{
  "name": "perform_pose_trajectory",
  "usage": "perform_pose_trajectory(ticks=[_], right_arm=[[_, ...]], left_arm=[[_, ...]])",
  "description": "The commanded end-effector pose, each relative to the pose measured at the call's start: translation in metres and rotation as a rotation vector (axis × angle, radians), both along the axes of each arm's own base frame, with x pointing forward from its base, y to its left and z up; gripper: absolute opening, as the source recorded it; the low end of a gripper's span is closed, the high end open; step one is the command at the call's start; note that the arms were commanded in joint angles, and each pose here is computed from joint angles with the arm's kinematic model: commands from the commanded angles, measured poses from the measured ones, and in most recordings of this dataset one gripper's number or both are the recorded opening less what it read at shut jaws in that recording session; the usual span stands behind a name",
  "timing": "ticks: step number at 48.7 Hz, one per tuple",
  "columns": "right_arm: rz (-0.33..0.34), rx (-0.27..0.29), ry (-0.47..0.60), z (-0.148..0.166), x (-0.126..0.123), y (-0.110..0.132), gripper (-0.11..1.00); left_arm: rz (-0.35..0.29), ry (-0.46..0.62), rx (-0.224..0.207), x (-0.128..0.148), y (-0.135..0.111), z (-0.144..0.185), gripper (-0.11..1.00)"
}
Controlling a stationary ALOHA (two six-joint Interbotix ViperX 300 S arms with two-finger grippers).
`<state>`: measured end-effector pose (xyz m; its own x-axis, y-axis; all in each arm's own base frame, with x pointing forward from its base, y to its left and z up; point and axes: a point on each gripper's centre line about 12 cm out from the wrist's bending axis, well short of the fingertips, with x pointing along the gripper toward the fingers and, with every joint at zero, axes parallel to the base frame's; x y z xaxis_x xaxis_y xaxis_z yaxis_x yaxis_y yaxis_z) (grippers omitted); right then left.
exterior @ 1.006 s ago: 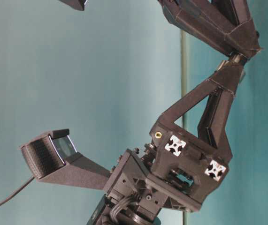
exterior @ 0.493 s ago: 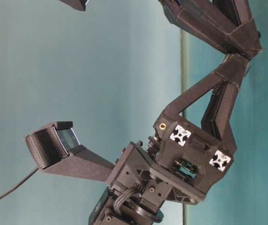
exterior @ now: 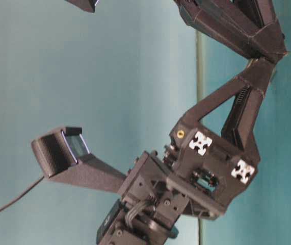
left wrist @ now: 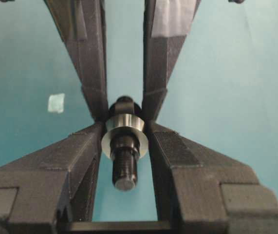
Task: Insert the washer onto the shaft with both hands.
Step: 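Open the left gripper and pull it back from the shaft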
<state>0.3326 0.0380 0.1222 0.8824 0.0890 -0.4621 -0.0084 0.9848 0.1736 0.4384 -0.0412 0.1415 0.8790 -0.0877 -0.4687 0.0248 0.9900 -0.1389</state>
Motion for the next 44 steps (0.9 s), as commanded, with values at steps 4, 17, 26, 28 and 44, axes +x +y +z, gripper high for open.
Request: perform_pose_trajectory(ticks=[4,17,26,28,44], right_arm=[[-0.003,0.009,-0.027,0.0070,0.0044,0.0009,0.00],[-0.003,0.009,-0.027,0.0070,0.0044,0.0009,0.00],[-0.003,0.010,-0.028,0.0075,0.0044,0.0009,0.00],[-0.003,0.009,-0.027,0.0070,0.0044,0.0009,0.00],[-0.003,0.009,-0.027,0.0071,0.0040,0.0009,0.00]], left_arm=[[-0.004,-0.026,-0.001,0.0070,-0.0020,0.0068,0.34],[0.012,-0.021,-0.032,0.0066,-0.0020,0.0063,0.34],[0.017,-0.032,-0.036,0.0084,-0.0008,0.0093,0.34],[0.017,-0.033,-0.036,0.0084,-0.0008,0.0100,0.34],[0.013,-0.039,-0.030,0.0081,-0.0008,0.0112,0.66]])
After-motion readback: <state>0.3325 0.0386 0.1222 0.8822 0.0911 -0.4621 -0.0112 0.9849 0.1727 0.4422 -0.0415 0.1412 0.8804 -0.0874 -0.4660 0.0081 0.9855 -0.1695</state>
